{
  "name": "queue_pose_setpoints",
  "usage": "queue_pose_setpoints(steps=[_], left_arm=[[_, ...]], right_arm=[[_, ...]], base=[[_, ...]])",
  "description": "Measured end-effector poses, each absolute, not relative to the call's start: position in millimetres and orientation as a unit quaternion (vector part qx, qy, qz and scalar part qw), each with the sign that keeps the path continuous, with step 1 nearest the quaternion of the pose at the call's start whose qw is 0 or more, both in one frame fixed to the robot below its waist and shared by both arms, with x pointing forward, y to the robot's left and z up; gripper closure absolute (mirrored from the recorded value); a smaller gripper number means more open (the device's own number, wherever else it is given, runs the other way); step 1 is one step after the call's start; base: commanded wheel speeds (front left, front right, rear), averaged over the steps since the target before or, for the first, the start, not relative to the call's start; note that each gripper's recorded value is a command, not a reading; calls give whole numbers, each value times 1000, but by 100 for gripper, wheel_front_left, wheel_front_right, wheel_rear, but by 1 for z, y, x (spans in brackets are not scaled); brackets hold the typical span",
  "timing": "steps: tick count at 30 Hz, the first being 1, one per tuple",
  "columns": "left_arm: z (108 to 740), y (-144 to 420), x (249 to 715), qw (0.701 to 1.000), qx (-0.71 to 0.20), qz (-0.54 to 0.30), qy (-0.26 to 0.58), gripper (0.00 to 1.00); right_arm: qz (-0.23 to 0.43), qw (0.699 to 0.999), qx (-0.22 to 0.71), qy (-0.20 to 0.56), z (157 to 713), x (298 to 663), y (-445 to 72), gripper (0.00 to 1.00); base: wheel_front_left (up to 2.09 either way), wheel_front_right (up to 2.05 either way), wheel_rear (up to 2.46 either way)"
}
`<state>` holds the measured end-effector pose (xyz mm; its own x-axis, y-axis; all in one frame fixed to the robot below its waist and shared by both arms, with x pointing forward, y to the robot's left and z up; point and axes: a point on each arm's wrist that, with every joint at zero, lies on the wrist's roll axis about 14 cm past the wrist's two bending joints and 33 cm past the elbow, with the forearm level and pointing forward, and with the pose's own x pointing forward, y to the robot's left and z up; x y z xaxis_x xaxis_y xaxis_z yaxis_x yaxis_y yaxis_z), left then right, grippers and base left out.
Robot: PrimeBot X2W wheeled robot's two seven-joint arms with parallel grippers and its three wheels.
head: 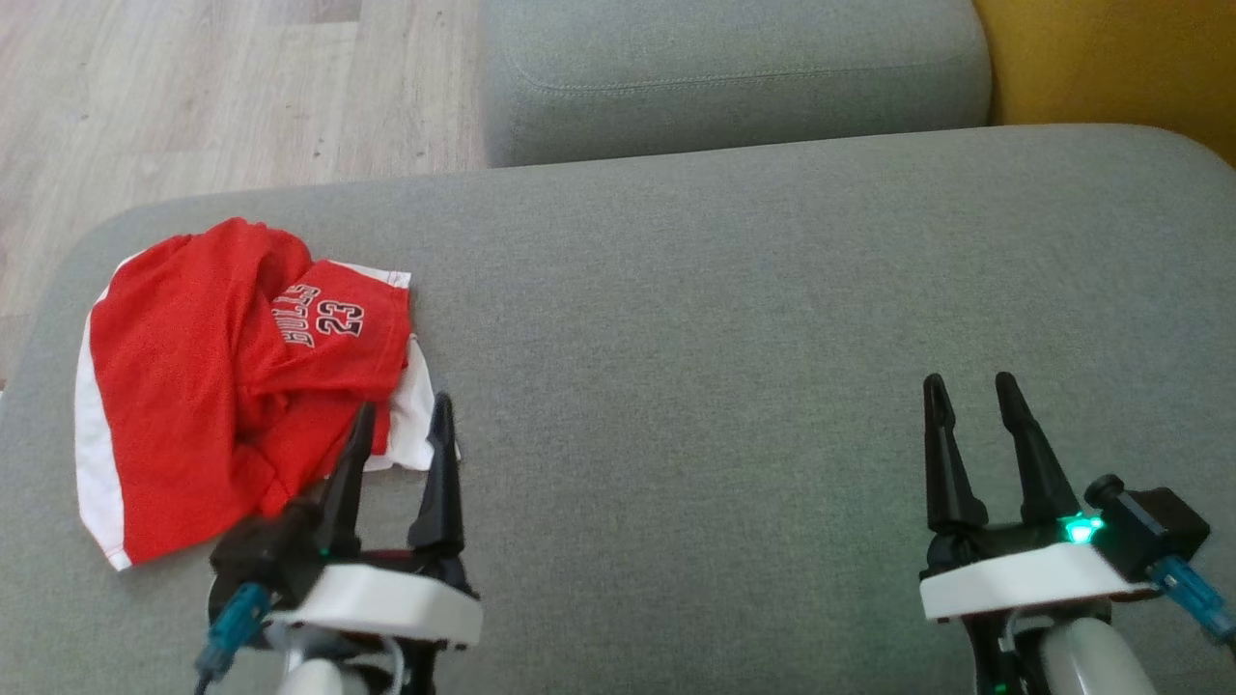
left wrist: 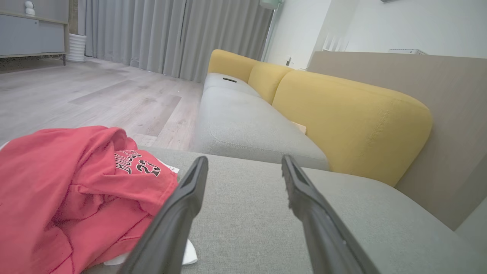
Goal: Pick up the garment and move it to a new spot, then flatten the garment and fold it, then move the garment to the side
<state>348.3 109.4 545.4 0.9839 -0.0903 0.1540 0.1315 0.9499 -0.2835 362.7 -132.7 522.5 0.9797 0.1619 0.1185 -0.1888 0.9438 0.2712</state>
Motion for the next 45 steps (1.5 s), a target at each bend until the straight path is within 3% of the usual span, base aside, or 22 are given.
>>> queue_pose_setpoints(steps=[31, 45], left_arm=[[503, 116, 335, 985, -166, -53, -15, 0], [512, 181, 311, 986, -152, 54, -48, 0]], right_arm=[[97, 981, 168, -9, 494, 361, -121, 0], [212, 961, 178, 13, 496, 363, -41, 0]], base=[[0, 0, 0], [0, 0, 0]])
